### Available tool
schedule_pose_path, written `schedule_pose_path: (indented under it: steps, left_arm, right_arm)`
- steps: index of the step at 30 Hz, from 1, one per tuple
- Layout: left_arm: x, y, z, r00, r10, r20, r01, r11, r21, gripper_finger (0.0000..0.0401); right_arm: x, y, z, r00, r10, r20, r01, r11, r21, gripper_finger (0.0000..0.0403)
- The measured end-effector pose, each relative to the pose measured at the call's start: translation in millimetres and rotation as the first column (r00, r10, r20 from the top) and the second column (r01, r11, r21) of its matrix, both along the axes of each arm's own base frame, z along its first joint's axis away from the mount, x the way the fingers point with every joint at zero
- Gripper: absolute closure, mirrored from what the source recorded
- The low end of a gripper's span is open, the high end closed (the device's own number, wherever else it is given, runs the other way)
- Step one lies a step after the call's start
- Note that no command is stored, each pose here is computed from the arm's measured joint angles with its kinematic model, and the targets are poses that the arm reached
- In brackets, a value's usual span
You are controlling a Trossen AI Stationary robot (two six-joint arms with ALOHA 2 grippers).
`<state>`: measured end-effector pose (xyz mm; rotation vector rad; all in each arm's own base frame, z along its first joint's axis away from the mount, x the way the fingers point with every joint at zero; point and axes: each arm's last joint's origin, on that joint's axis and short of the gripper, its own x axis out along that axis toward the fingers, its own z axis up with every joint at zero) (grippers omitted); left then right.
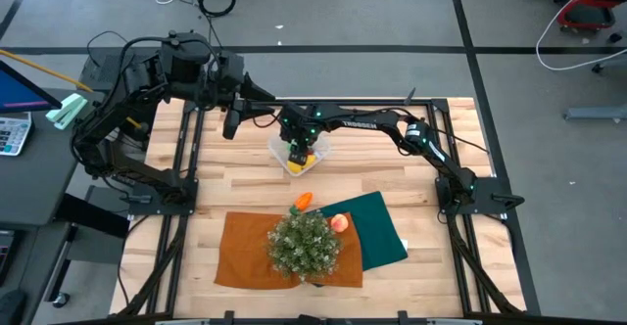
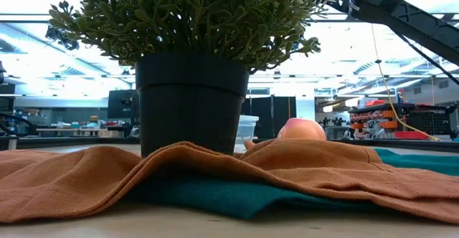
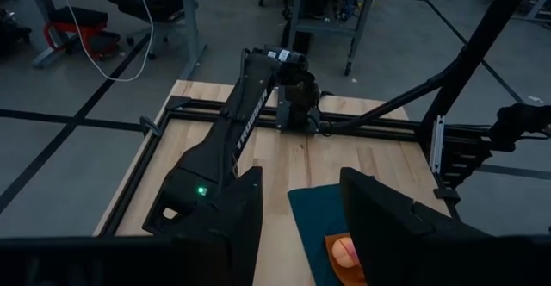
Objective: Pick and placing Produce into tupperware
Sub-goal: Put the pear into the transparent container
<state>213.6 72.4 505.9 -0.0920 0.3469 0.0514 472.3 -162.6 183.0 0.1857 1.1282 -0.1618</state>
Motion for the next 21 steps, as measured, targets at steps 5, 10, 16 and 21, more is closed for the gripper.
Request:
schedule_pose_path:
  steps: [5, 10, 16, 21]
  left_arm:
    - [0, 0, 0, 1.000, 0.000, -0.003, 0.000, 1.000, -0.002, 0.0239]
    - [0, 0, 0, 1.000, 0.000, -0.004, 0.000, 1.000, -0.002, 0.0239]
    - [0, 0, -1, 1.000, 0.000, -0.007, 0.000, 1.000, -0.003, 0.0239]
    - [0, 0, -1, 1.000, 0.000, -0.007, 0.000, 1.000, -0.004, 0.0239]
  right_arm:
    - [-4, 1, -2, 0.999, 0.000, -0.047, 0.001, 1.000, 0.017, 0.0198]
    - [-4, 1, -2, 0.999, 0.001, -0.043, 0.000, 1.000, 0.015, 0.0171]
    - [-4, 1, -2, 0.999, 0.001, -0.045, -0.001, 1.000, 0.009, 0.0136]
    - [0, -1, 12, 1.000, 0.004, -0.017, -0.004, 1.000, -0.027, 0.0114]
